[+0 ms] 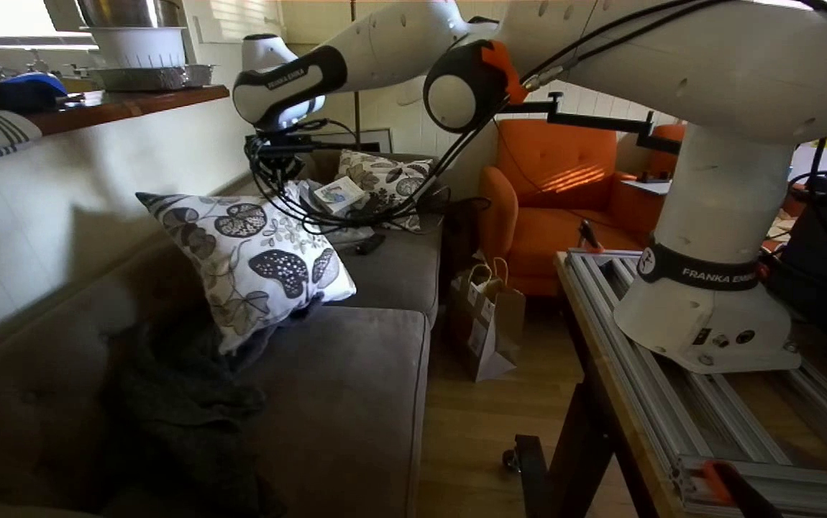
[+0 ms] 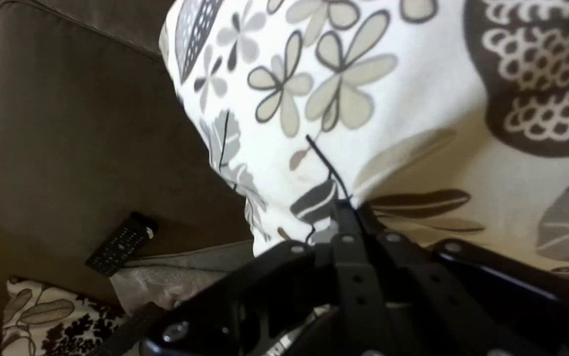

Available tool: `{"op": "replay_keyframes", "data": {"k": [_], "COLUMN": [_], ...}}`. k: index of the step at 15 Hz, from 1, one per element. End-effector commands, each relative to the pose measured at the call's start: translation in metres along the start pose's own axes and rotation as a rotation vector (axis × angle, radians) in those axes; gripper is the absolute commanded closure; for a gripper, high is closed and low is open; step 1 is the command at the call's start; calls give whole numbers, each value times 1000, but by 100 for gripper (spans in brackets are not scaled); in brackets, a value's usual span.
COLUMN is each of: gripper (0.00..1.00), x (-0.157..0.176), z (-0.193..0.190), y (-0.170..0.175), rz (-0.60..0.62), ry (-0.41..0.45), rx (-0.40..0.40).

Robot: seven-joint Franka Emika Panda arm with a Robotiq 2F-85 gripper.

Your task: Move the flowery pillow on the left to the right

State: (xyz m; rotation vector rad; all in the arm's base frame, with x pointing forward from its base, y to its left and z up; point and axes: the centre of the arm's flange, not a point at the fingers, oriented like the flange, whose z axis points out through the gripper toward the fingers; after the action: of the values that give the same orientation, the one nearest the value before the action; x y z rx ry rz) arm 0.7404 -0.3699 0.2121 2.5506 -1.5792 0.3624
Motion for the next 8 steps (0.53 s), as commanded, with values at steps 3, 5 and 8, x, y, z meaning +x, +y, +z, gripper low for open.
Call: {"op": "replay_keyframes", "data": {"k": [3,5,8], "gripper": [99,99,97], "x": [106,121,68], "z": [-1,-5,-4], "y": [30,41,87], "rz": [-50,-74,-51], "ry": [5,3,-13], "rx": [142,179,118]}}
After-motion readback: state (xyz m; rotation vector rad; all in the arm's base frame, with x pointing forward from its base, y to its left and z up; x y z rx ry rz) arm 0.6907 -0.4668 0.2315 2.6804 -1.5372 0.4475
